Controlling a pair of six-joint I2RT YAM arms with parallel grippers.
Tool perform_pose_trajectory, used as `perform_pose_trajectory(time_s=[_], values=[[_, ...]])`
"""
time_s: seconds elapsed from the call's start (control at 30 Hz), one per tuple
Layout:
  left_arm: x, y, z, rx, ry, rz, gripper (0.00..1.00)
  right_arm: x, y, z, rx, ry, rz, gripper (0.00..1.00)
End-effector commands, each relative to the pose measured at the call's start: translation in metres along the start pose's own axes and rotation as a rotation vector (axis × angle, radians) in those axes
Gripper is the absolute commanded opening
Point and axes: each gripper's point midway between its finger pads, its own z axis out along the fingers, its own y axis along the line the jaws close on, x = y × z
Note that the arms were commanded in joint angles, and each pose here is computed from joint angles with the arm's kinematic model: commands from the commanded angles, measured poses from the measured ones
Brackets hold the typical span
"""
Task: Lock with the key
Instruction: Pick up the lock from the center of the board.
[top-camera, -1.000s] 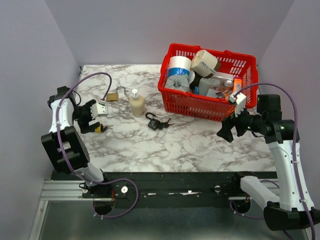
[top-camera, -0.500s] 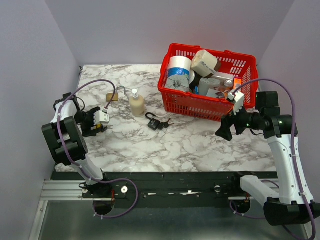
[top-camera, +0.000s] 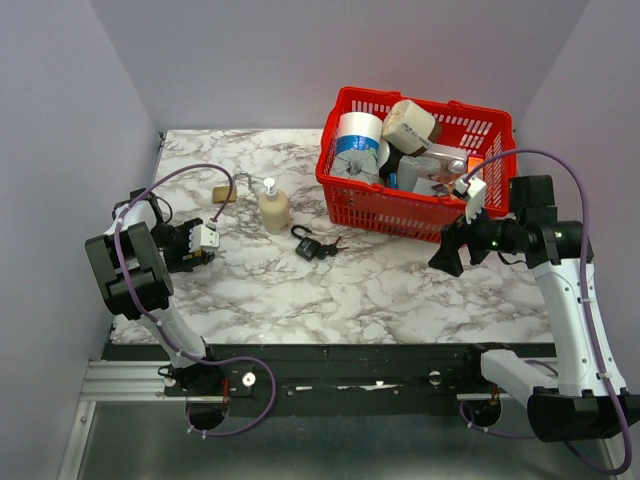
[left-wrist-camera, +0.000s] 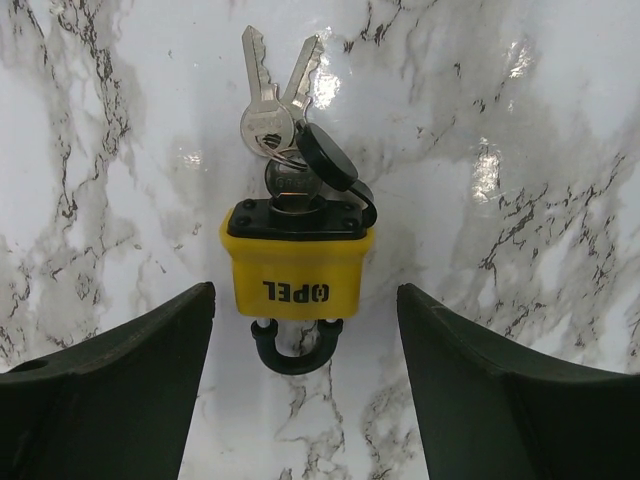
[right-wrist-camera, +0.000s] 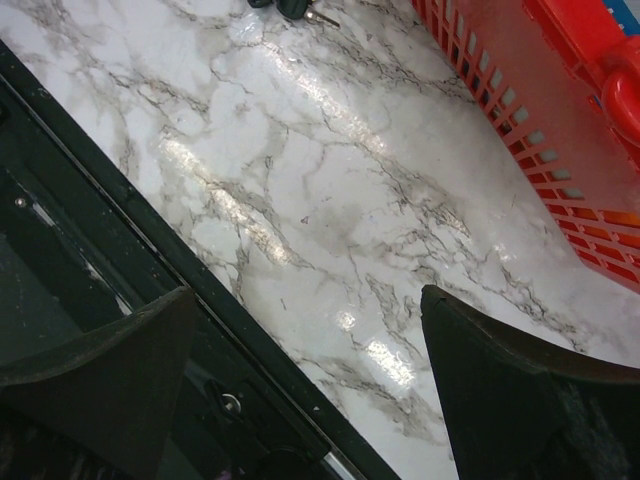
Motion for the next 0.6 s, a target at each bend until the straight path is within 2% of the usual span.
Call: perform_pose_trajectory(time_s=[0.0, 0.27, 0.37, 0.4, 0.5, 0.57], values=[[-0.002, 0.008, 0.004, -0.008, -0.032, 0.045, 0.8, -0.009, 0.003, -0.003, -0.017, -0.025, 0.005, 1.0], [-0.007, 0.006, 0.008, -0.005, -0.051, 0.049, 0.79, -0.012, 0.002, -0.002, -0.023, -0.025, 0.008, 1.0], [-0.007, 0.003, 0.011, 0.007, -0.049, 0.054, 0.73, -0.011, 0.002, 0.0, -0.032, -0.022, 0.014, 1.0], [-0.007, 0.002, 0.011, 0.009, -0.049, 0.05, 0.66, -0.012, 0.001, 0.001, -0.03, -0.022, 0.017, 1.0], [-0.011, 0.0, 0.009, 0.0, -0.059, 0.051, 0.52, -0.017, 0.0, -0.001, -0.022, -0.033, 0.007, 1.0], [-0.021, 0.001, 0.004, -0.018, -0.084, 0.059, 0.49, -0.02, -0.002, -0.002, -0.014, -0.041, 0.0, 1.0]])
